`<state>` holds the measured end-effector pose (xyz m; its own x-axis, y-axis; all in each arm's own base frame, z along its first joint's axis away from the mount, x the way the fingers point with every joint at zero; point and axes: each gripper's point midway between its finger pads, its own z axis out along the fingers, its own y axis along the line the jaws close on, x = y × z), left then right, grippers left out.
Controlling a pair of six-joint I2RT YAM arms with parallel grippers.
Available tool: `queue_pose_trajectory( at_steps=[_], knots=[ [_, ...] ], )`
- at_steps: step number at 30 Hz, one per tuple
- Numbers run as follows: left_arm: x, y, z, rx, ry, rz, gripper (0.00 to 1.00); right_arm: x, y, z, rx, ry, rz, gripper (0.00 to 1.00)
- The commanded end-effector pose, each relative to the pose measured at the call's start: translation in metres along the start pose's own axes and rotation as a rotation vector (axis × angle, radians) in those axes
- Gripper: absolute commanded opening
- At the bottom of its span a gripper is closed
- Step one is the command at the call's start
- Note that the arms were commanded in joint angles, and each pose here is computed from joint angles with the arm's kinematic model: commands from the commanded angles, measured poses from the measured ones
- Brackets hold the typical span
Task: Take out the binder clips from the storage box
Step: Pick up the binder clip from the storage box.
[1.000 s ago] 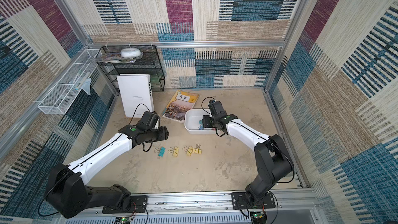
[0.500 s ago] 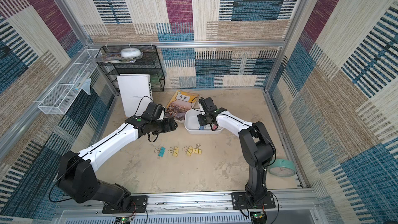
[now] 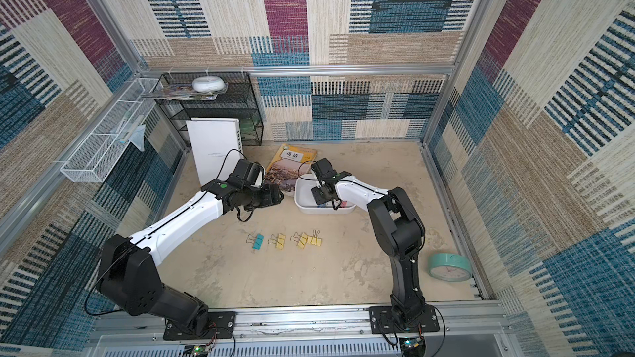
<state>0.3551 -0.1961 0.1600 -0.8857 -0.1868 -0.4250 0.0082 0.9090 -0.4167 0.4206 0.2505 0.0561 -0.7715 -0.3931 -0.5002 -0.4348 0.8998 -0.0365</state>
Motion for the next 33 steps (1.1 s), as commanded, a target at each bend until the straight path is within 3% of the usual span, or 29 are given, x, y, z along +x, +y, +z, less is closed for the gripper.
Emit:
queue_pose_trajectory(
  at_steps=[1, 9, 23, 33],
  knots=[
    [-0.001, -0.002, 0.000, 0.012, 0.008, 0.009, 0.84, 0.000, -0.007, -0.001, 0.048, 0.006, -0.011, 0.25],
    [-0.004, -0.001, -0.003, 0.013, 0.004, 0.009, 0.84, -0.017, -0.009, -0.008, 0.068, -0.049, 0.001, 0.00],
    [-0.012, -0.007, -0.004, 0.043, -0.013, 0.015, 0.84, -0.031, -0.015, -0.057, 0.096, -0.106, 0.046, 0.00],
    [-0.019, -0.016, -0.001, 0.081, -0.018, 0.028, 0.84, 0.023, -0.008, -0.117, 0.129, -0.052, 0.083, 0.00]
  ],
)
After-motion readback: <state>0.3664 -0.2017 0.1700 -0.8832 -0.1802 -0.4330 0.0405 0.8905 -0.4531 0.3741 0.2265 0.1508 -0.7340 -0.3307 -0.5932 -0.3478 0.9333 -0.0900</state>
